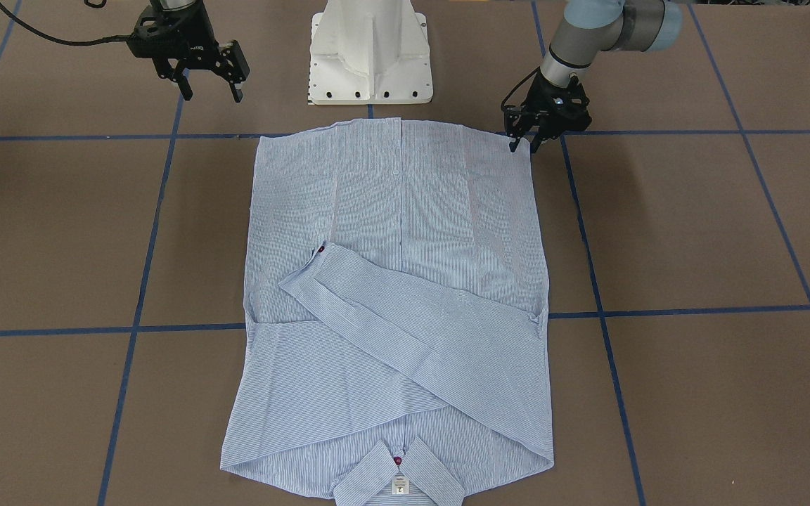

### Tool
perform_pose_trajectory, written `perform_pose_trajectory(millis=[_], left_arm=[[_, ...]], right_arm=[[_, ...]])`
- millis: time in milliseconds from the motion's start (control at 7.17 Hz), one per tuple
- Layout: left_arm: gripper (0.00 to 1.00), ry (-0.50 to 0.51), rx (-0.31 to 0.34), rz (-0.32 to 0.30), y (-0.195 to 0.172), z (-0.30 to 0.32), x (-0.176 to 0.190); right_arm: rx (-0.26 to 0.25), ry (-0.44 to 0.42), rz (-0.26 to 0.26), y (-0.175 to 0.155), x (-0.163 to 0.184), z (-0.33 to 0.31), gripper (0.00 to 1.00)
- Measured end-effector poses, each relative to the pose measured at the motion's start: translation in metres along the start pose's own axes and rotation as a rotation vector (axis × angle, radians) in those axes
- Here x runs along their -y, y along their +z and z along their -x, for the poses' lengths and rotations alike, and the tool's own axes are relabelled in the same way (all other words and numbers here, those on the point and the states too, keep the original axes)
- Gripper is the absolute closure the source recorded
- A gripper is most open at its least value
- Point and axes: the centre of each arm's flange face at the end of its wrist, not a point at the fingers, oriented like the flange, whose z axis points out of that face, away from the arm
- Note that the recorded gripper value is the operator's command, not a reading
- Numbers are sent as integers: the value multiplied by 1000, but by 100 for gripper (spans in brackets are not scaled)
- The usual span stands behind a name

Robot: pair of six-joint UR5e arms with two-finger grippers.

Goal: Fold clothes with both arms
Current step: 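Move both grippers to the shirt hem nearest the robot, then grasp the hem corners with both grippers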

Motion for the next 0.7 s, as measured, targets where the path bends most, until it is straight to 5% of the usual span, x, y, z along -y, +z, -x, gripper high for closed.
perform_pose_trajectory(millis=[697], left_arm=[[100,-5,-12,19,-3,-4,-3]], right_arm=[[9,6,9,16,-8,-14,0]])
